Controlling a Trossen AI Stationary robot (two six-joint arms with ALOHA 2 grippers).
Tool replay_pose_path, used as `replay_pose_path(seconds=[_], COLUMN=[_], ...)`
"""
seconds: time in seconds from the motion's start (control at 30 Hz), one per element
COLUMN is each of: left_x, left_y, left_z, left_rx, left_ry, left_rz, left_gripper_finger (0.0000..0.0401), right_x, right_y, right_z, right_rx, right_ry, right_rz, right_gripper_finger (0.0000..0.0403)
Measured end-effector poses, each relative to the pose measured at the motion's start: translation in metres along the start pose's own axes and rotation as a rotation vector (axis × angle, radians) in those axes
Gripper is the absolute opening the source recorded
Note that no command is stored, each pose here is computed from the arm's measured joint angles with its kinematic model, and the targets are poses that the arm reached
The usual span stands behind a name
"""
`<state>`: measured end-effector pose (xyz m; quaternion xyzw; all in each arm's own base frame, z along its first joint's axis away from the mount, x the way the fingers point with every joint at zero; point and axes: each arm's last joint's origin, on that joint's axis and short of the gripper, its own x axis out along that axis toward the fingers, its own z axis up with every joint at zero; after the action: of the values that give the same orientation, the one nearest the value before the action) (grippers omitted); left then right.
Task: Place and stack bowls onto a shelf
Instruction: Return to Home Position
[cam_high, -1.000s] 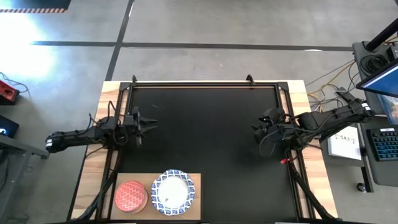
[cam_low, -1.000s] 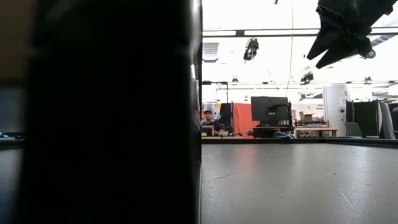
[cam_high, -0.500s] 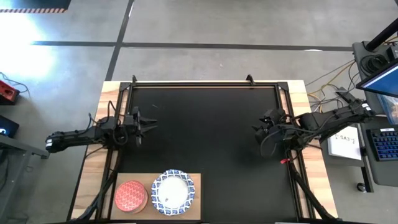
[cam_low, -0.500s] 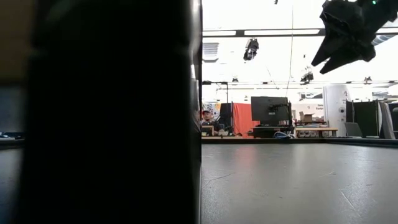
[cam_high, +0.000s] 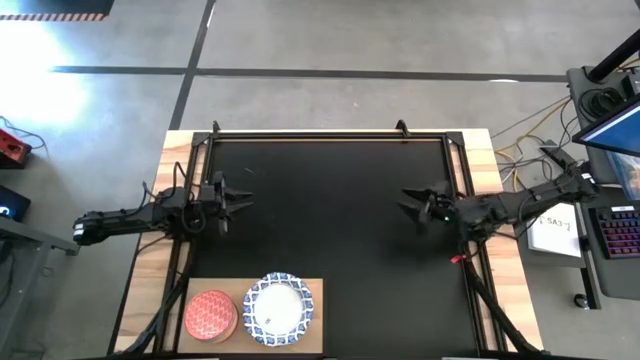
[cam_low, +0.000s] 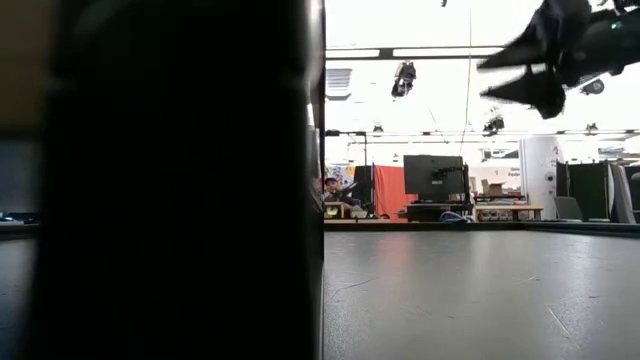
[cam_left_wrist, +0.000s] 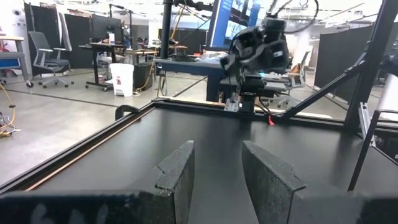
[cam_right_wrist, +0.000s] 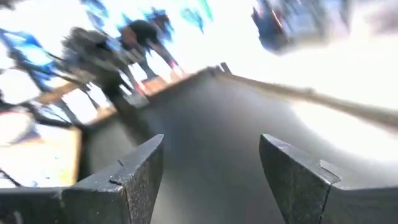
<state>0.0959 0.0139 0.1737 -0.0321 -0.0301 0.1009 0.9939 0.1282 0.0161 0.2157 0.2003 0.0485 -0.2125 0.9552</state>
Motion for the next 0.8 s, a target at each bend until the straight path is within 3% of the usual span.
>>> replay_pose_path(seconds=[0.13, 0.27, 0.8], left_x=[0.000, 0.000, 0.000], left_y=[0.000, 0.000, 0.000], left_z=[0.000, 0.000, 0.000], left_rx=[0.000, 0.000, 0.000], left_ry=[0.000, -0.001, -0.001], left_rz=[0.000, 0.000, 0.000], left_gripper_finger=[0.0116, 0.0116, 0.0116], right_x=[-0.009, -0.019, -0.031], right_y=[-0.001, -0.004, -0.025], right_z=[0.006, 0.007, -0.011], right_rx=[-0.136, -0.214, -0.257], right_ry=[-0.232, -0.343, -0.460], right_rz=[0.201, 0.336, 0.337], right_gripper_finger=[0.0249, 0.0249, 0.0249])
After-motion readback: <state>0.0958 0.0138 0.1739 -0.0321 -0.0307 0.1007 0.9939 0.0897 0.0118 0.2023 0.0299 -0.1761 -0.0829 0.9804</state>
